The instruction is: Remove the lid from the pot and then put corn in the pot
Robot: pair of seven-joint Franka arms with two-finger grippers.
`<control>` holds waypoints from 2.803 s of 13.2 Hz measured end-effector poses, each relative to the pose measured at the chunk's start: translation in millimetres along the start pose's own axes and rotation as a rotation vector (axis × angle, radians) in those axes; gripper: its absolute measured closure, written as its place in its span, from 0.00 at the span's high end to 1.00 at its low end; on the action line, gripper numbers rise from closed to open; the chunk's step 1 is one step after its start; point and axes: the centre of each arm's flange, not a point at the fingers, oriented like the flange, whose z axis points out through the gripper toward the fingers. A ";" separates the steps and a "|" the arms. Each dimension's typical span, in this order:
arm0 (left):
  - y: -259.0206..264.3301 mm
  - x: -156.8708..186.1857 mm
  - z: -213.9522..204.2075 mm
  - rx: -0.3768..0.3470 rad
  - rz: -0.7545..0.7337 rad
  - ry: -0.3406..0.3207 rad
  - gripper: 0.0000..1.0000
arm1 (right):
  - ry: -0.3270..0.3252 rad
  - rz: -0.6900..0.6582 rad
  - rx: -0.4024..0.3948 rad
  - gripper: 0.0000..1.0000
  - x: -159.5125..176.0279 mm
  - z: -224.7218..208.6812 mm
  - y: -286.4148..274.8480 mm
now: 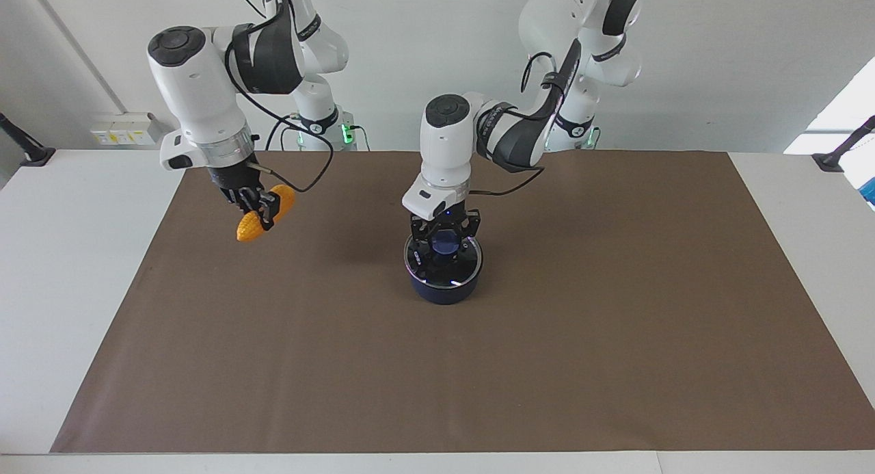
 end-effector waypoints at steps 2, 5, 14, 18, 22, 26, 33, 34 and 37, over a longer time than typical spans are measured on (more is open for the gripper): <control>-6.4 -3.5 -20.6 0.013 -0.004 -0.007 0.59 | 0.000 0.028 0.004 0.39 -12.7 -1.3 -16.5; -22.1 -3.7 -50.6 0.028 -0.020 -0.006 0.59 | -0.007 0.085 0.003 0.39 -34.0 0.9 -41.2; -179.7 48.1 -47.5 0.080 0.113 -0.051 0.59 | -0.006 0.149 0.028 0.39 -80.0 21.9 -100.0; -262.3 66.0 -21.6 0.073 0.191 -0.040 0.59 | 0.014 0.146 0.070 0.39 -96.3 25.7 -125.4; -340.7 83.8 -15.8 0.076 0.259 -0.039 0.59 | 0.042 0.135 0.156 0.39 -124.1 40.3 -170.6; -412.7 86.5 -3.3 0.039 0.310 -0.020 0.59 | 0.036 0.063 0.194 0.39 -161.4 61.9 -213.1; -481.6 85.5 17.9 -0.008 0.368 0.007 0.59 | 0.098 -0.490 0.110 0.39 -176.1 118.7 -239.3; -488.3 86.2 23.0 -0.010 0.374 0.010 0.59 | 0.112 -0.550 0.097 0.39 -178.9 124.2 -246.2; -491.0 88.1 43.2 -0.006 0.380 0.028 0.59 | 0.127 -0.693 0.067 0.39 -193.6 139.6 -262.3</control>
